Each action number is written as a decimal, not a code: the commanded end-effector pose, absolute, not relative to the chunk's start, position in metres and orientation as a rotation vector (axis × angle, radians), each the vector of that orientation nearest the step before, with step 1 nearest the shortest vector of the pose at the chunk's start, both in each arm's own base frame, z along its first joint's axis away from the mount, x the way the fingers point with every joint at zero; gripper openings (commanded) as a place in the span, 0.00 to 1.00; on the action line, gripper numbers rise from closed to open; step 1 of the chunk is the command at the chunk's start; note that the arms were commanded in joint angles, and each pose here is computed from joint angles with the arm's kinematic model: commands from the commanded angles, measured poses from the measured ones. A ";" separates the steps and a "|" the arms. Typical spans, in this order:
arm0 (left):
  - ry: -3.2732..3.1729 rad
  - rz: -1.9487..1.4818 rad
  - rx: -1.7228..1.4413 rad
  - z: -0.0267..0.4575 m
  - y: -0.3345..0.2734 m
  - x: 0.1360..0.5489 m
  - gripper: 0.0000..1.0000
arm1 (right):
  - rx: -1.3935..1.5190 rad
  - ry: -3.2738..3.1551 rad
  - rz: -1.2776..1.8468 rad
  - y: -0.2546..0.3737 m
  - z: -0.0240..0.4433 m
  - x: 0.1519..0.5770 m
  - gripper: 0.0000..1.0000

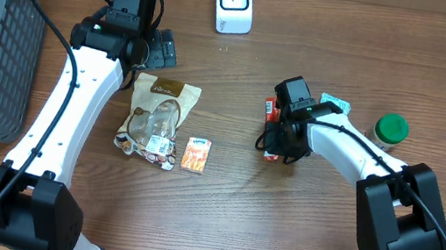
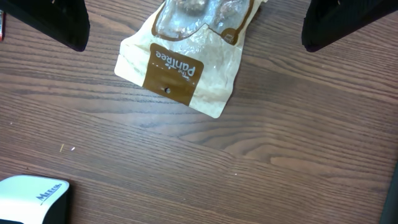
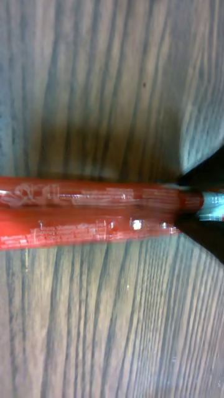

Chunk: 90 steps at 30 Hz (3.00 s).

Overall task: Scan the item barcode
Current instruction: 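Lower the right gripper and grasp the red stick snack, then lift the red stick toward the white scanner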

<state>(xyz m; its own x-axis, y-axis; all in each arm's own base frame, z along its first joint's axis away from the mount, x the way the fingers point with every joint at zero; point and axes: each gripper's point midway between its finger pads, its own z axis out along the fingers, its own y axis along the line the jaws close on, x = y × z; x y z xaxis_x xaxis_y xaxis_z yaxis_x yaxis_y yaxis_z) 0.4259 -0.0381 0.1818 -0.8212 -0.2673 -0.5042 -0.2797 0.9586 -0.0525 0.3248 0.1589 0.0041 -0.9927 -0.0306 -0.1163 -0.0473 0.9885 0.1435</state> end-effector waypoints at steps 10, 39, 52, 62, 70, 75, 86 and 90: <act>2.564 0.030 -0.394 0.188 -0.039 0.429 1.00 | -0.057 3.068 0.155 0.148 -0.010 0.312 0.04; 2.564 0.030 -0.394 0.188 -0.039 0.429 1.00 | -1.286 2.251 0.777 0.205 0.211 0.229 0.04; 2.564 0.030 -0.394 0.188 -0.039 0.429 1.00 | -1.410 2.131 0.833 0.204 0.228 0.201 0.04; 2.564 0.030 -0.394 0.188 -0.039 0.429 1.00 | -1.403 2.118 0.801 0.205 0.227 0.209 0.04; 2.564 0.030 -0.394 0.188 -0.039 0.429 1.00 | -0.835 2.325 0.445 0.181 0.227 0.296 0.03; 2.564 0.030 -0.394 0.188 -0.039 0.429 1.00 | -0.848 2.359 0.412 0.185 0.241 0.317 0.03; 2.564 0.030 -0.394 0.188 -0.039 0.429 0.99 | -0.721 2.307 -0.088 0.169 0.235 0.447 0.03; 2.564 0.030 -0.394 0.188 -0.039 0.429 1.00 | -0.854 2.238 -0.162 0.178 0.213 0.474 0.03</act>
